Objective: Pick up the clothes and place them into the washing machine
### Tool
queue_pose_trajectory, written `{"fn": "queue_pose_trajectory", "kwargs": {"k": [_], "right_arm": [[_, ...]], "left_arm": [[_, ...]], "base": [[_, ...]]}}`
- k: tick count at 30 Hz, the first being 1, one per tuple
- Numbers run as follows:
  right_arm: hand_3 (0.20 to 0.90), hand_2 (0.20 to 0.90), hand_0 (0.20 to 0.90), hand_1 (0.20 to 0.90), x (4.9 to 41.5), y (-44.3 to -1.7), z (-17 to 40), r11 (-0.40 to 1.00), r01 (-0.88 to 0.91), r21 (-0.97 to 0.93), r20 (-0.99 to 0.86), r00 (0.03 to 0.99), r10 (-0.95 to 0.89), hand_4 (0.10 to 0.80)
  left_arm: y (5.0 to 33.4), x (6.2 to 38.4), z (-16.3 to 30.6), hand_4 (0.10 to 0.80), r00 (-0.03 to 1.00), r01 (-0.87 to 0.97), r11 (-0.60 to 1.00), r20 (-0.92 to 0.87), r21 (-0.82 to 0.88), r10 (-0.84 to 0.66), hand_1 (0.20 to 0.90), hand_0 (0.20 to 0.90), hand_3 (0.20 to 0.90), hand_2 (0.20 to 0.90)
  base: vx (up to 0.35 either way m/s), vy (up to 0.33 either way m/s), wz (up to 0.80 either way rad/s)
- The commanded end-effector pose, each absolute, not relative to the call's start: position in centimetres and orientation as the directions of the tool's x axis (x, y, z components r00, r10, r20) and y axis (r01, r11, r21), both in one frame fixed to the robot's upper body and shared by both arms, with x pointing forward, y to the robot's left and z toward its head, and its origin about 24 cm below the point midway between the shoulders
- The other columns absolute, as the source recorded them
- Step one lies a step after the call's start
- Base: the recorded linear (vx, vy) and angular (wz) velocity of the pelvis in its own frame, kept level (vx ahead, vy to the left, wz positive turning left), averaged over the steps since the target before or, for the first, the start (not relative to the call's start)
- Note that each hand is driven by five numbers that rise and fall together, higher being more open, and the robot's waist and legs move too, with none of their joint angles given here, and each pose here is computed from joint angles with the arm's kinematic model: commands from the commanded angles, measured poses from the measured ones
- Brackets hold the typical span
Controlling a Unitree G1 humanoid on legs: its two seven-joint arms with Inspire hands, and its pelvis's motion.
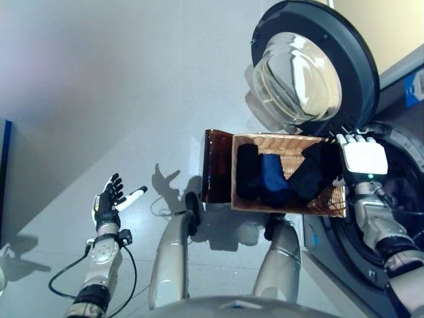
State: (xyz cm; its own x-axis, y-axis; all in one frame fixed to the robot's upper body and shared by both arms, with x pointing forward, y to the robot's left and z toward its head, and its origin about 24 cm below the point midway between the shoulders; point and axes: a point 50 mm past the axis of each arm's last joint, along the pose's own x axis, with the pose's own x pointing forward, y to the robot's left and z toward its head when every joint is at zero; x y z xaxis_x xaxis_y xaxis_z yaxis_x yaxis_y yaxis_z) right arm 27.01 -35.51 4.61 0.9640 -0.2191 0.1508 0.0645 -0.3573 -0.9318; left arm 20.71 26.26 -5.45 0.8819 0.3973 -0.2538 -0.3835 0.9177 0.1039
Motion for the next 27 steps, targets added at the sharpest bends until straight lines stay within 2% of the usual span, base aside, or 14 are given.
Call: {"fn": "queue_pose_trajectory", "kwargs": {"k": [1,10,21,27], "right_arm": [[0.900,0.900,0.900,0.900,26.9,-37.4,6.8,-0.478,0.095,-0.873,0.214,0.956,-0.200,0.800],[0.900,0.900,0.900,0.900,27.6,-35.5,4.4,-0.451,0.048,-0.891,0.135,0.978,-0.162,0.800],[0.900,0.900,0.900,0.900,27.7,-33.1,1.0,-0.408,-0.017,-0.913,0.074,0.976,-0.205,0.800],[0.900,0.900,0.900,0.900,28.1,-33.7,1.6,-0.483,-0.029,-0.875,0.096,0.968,-0.232,0.800]], "left_arm": [[29.1,19.8,-3.8,0.800,0.880,-0.436,0.889,-0.142,0.138,0.453,0.900,0.900,0.900,0.900],[28.9,19.8,-3.8,0.800,0.880,-0.439,0.889,-0.139,0.127,0.454,0.900,0.900,0.900,0.900],[28.5,20.4,-3.4,0.800,0.881,-0.447,0.886,-0.111,0.127,0.460,0.900,0.900,0.900,0.900],[28.3,20.6,-2.8,0.800,0.891,-0.436,0.892,-0.082,0.118,0.447,0.900,0.900,0.900,0.900]], "base": [[0.000,0.000,0.00],[0.000,0.000,0.00],[0.000,0.000,0.00],[0.000,0.009,-0.01]]}}
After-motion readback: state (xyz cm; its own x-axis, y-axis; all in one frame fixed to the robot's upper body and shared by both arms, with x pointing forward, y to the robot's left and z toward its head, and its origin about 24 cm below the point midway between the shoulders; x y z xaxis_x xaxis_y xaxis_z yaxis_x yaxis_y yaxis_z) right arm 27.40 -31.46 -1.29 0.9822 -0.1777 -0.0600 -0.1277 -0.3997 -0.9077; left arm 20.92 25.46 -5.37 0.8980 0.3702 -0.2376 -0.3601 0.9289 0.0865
